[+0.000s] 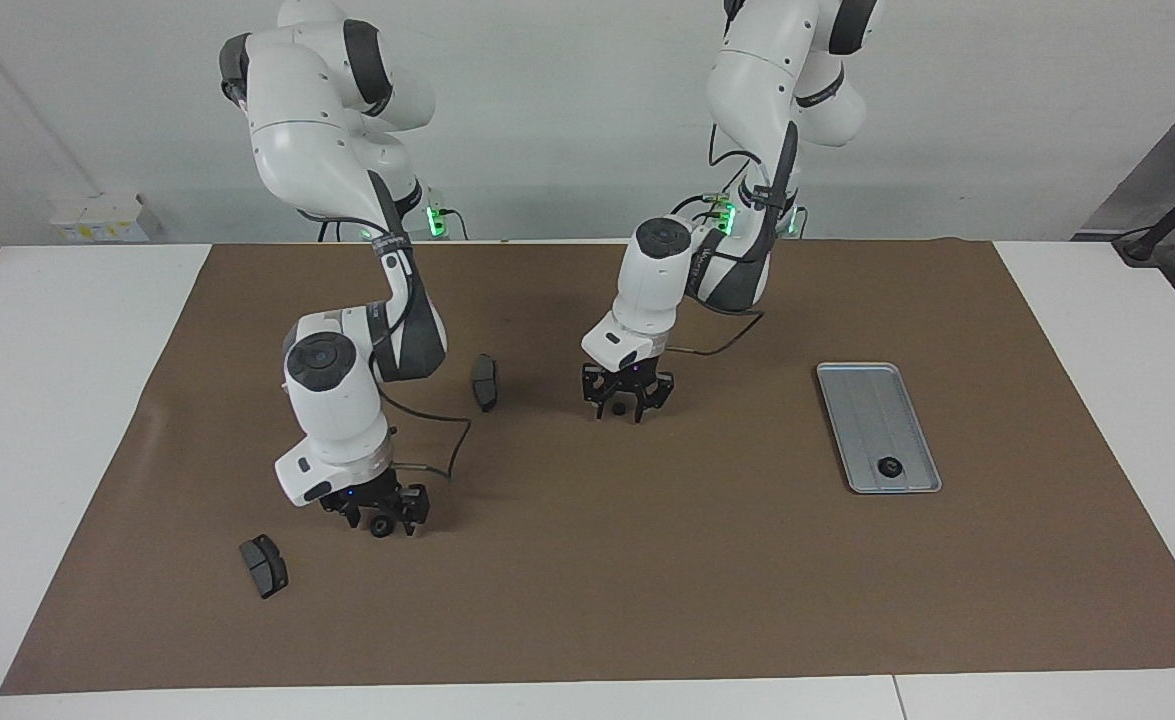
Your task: Pick bearing gear from pile to tray
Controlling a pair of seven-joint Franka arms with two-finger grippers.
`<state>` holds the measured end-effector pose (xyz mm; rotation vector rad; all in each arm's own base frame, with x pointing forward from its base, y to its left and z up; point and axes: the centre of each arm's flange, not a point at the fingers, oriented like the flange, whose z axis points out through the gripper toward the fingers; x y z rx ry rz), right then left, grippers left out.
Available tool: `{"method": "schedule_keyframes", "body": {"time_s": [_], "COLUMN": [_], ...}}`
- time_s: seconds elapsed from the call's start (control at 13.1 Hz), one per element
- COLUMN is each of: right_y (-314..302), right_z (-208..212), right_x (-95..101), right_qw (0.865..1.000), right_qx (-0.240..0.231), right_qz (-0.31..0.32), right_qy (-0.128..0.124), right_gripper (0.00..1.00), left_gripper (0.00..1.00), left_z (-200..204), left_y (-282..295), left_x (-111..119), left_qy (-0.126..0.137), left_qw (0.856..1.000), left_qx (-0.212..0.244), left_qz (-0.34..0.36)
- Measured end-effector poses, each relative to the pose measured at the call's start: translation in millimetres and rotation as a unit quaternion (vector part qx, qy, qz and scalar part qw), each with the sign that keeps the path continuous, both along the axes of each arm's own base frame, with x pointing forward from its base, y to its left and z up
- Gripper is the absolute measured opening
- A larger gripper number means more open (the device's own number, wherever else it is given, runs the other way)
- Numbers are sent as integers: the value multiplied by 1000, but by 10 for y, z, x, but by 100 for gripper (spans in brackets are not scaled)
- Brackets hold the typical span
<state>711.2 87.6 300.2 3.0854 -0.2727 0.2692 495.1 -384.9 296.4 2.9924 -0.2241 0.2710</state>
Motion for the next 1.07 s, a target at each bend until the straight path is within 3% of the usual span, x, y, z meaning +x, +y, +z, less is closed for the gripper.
{"method": "schedule_keyframes", "body": {"time_s": [0.38, 0.76, 0.84, 1.07], "right_y": [1, 5, 8, 40], "right_z": [-12, -74, -73, -68], "right_x": [1, -5, -6, -8], "right_qw": [1000, 1000, 1000, 1000], "right_qx": [0, 0, 0, 1], "right_qz": [0, 0, 1, 3], "right_qy": [2, 7, 7, 7], "right_gripper": [69, 59, 59, 34], "left_gripper": [51, 42, 37, 27], "left_z": [-27, -23, -20, -17], "left_y": [-1, 0, 3, 9], "left_x": [-149, -182, -182, -180], "left_qy": [7, 8, 8, 8], "left_qw": [1000, 1000, 1000, 1000], "left_qx": [6, 7, 7, 8], "left_qz": [-10, -11, -11, -11]}}
